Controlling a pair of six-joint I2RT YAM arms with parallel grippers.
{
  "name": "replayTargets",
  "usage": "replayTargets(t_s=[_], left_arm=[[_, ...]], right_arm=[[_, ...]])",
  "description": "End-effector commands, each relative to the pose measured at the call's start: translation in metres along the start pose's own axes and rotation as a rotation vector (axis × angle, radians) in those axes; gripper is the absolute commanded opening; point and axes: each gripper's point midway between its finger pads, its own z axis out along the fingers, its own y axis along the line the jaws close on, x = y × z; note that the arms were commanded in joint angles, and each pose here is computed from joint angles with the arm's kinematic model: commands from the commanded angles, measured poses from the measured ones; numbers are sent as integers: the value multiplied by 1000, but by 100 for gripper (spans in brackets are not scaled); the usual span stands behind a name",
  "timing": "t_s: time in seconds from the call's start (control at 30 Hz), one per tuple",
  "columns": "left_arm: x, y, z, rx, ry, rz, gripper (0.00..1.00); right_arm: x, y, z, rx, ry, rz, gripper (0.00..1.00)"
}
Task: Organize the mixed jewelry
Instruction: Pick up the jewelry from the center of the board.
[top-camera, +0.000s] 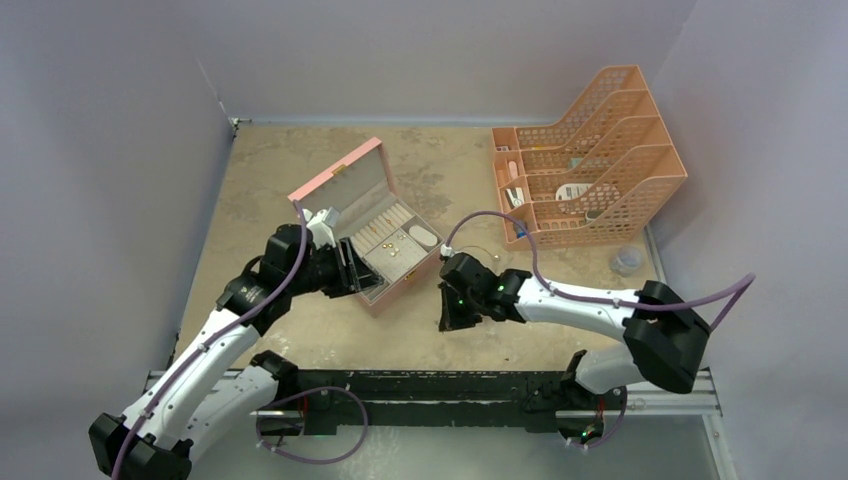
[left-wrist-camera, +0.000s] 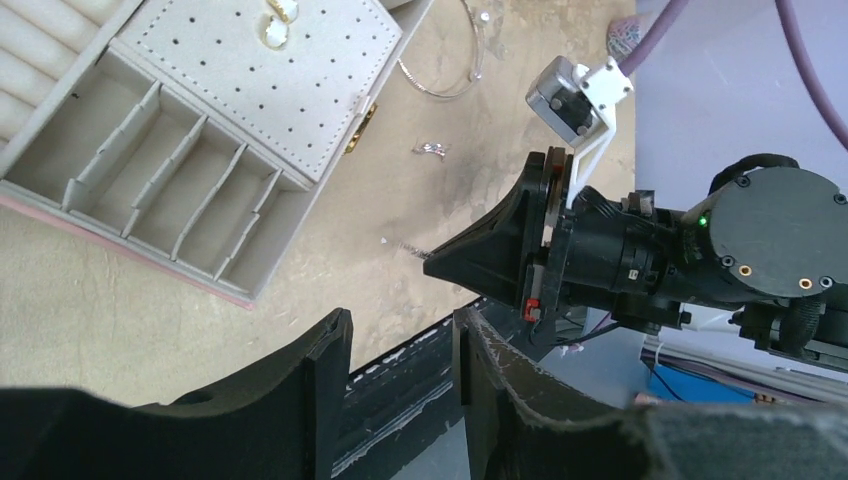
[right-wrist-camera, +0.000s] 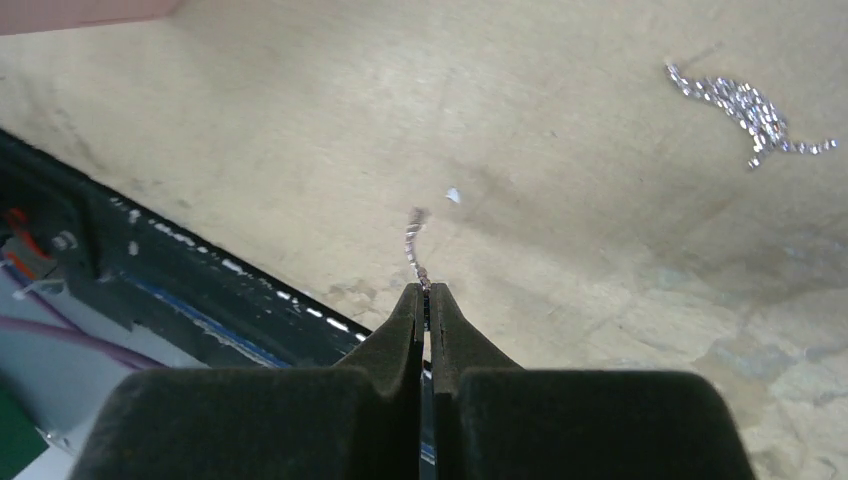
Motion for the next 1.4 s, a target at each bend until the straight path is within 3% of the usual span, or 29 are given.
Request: replayTargets(t_s=[0.0,0.37,0.57,0.73,0.83,0.93,1.13,1.37], left_arm=[[-1,3,2,-4,-20,5,41],[0,6,5,-9,-16,17,41],[-1,6,6,-9,-17,22,42],[-3,5,4,-13,-27,30,42],[-4,5,3,-11,-29,31,42],[-5,4,3,-10,-31,32,42],[-5,5,1,-21,-33,34,42],[-3,7,3,-24,-28,26,42]], right_arm=[[2,-14,-3,143,48,107,0],[24,-27,9,163,106,166,0],[29,-38,13,191,116,115,13],[16,-27,0,162,83,76,34],[5,-24,-2,169,50,68,39],[-10,-30,5,223,10,-4,38],[-19,-30,14,227,-5,-94,27],[-16,-29,19,210,15,-132,25]])
